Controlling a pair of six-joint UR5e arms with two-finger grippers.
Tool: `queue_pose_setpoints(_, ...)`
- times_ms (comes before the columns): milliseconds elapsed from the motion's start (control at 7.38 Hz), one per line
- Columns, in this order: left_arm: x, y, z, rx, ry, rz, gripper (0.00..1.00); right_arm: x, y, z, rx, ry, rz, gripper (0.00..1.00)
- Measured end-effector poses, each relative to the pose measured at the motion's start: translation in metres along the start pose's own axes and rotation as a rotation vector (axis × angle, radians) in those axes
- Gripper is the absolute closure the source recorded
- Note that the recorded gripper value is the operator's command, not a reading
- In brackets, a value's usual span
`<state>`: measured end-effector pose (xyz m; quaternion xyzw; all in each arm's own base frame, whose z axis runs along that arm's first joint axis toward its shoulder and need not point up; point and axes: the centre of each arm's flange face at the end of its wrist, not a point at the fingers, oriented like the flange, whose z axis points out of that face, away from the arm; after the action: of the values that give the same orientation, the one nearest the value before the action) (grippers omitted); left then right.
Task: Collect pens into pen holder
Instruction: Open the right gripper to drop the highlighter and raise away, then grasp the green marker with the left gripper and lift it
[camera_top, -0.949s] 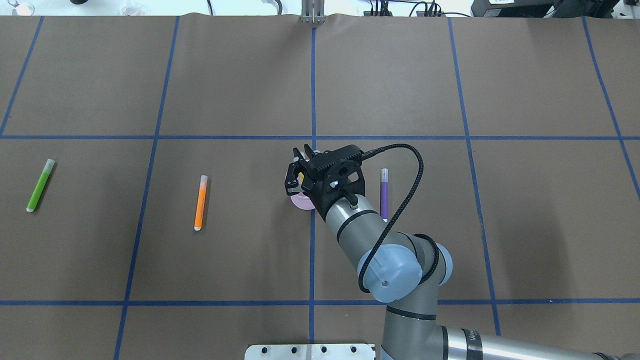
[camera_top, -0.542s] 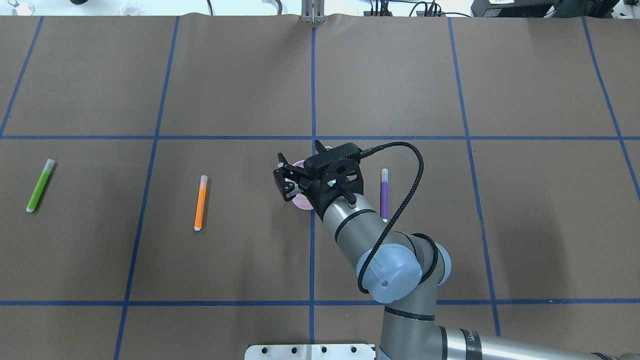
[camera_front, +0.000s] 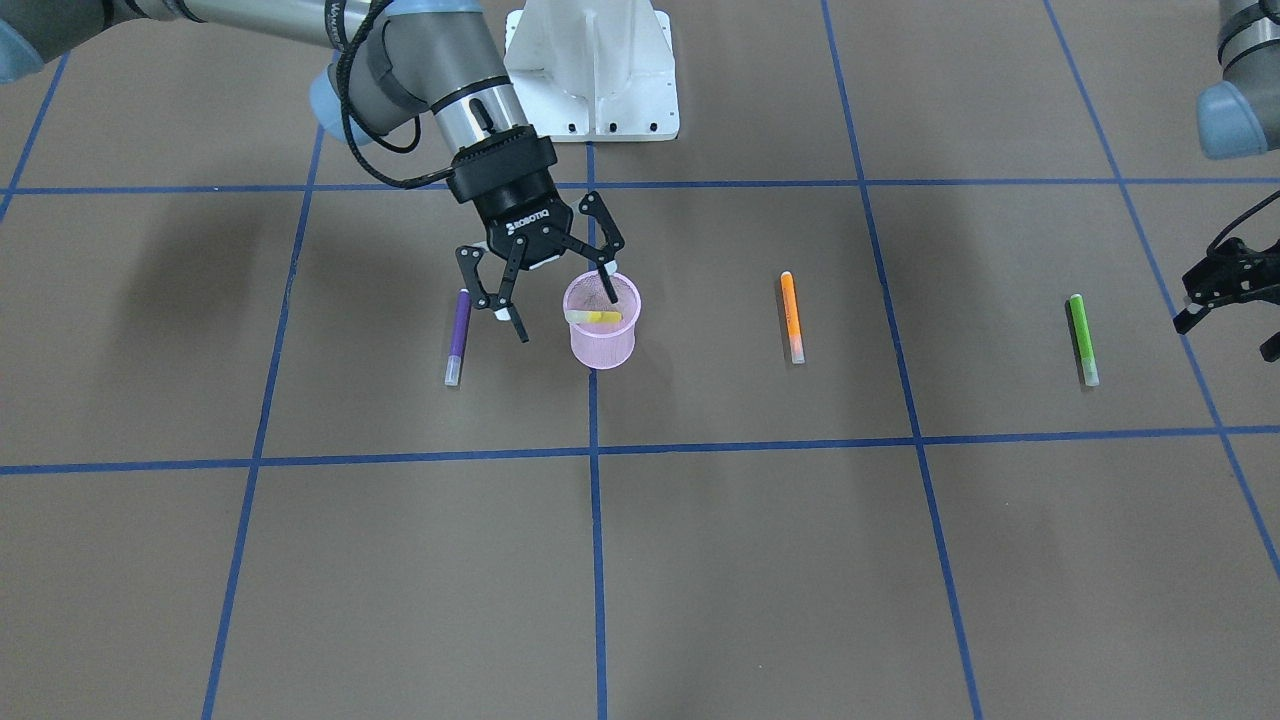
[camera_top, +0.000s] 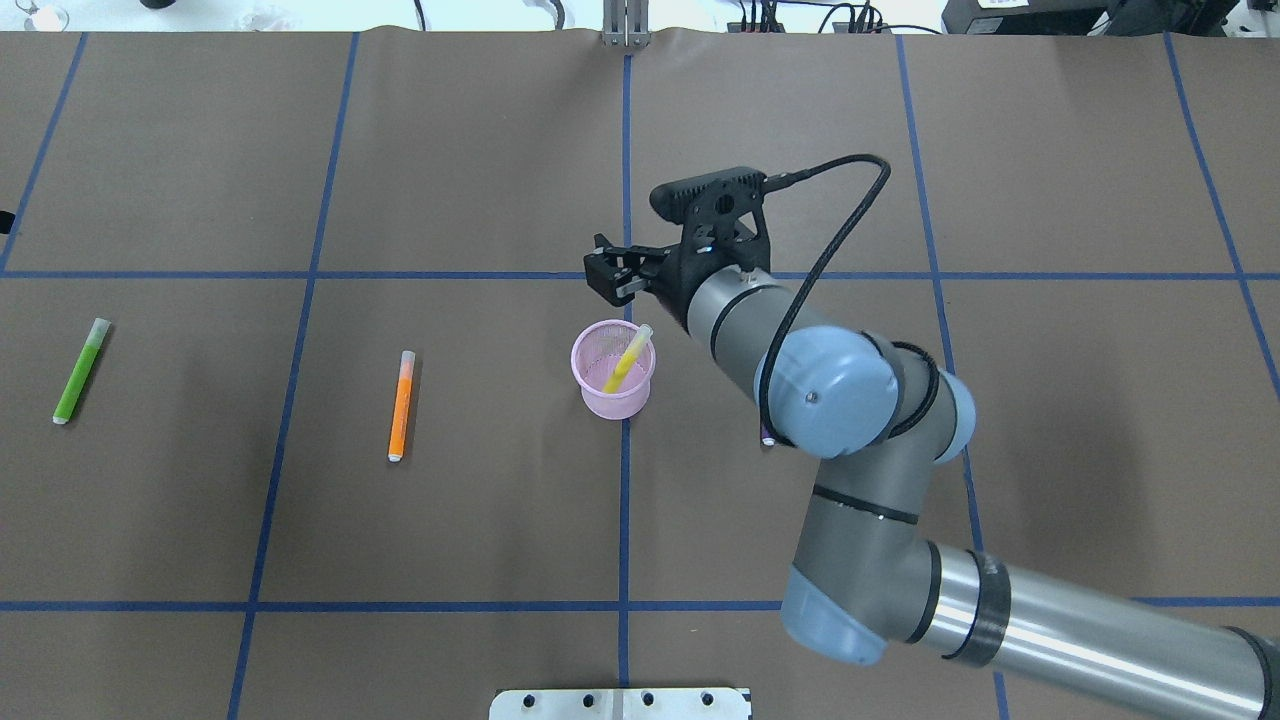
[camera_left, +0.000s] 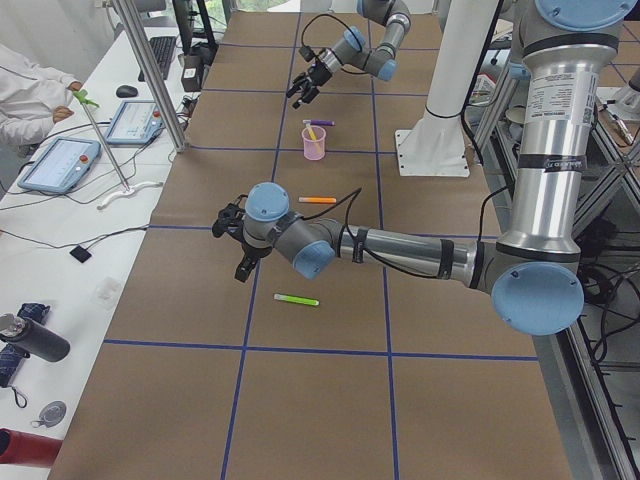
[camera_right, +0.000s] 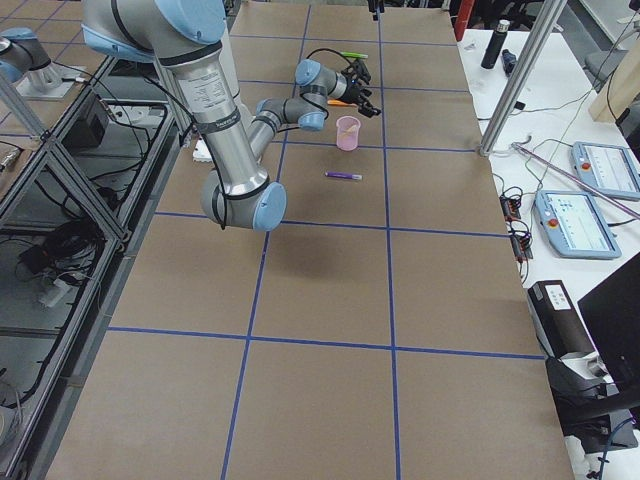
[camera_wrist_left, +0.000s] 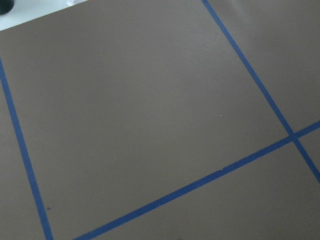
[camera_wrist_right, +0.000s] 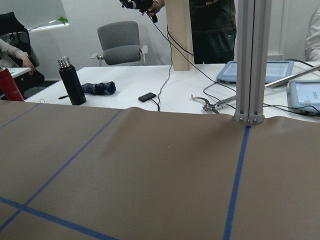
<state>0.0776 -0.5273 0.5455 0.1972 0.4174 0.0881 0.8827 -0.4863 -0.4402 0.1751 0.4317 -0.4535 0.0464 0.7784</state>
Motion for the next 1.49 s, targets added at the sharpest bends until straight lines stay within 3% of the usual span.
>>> queue_pose_setpoints(136, 0.006, 0.012, 0.017, -0.024, -0.028, -0.046, 0.00, 0.028, -0.026, 0.001, -0.101, 0.034, 0.009, 0.01)
queue_pose_setpoints(407, 0.022, 0.036, 0.057, -0.079, -0.083, -0.100, 0.00, 0.104, -0.086, -0.005, -0.364, 0.063, 0.096, 0.01)
queue_pose_setpoints(542, 0.024, 0.045, 0.072, -0.104, -0.096, -0.106, 0.05, 0.141, -0.113, -0.017, -0.455, 0.064, 0.153, 0.01)
queue_pose_setpoints(678, 0.024, 0.052, 0.084, -0.127, -0.102, -0.106, 0.11, 0.173, -0.130, -0.030, -0.510, 0.060, 0.186, 0.01)
queue_pose_setpoints(949, 0.025, 0.063, 0.108, -0.159, -0.098, -0.087, 0.14, 0.226, -0.142, -0.051, -0.553, 0.051, 0.162, 0.01)
queue_pose_setpoints(1220, 0.025, 0.069, 0.133, -0.177, -0.086, -0.064, 0.32, 0.249, -0.139, -0.061, -0.561, 0.050, 0.119, 0.01)
queue_pose_setpoints(1491, 0.022, 0.072, 0.141, -0.187, -0.086, -0.060, 0.40, 0.253, -0.139, -0.065, -0.559, 0.050, 0.110, 0.01)
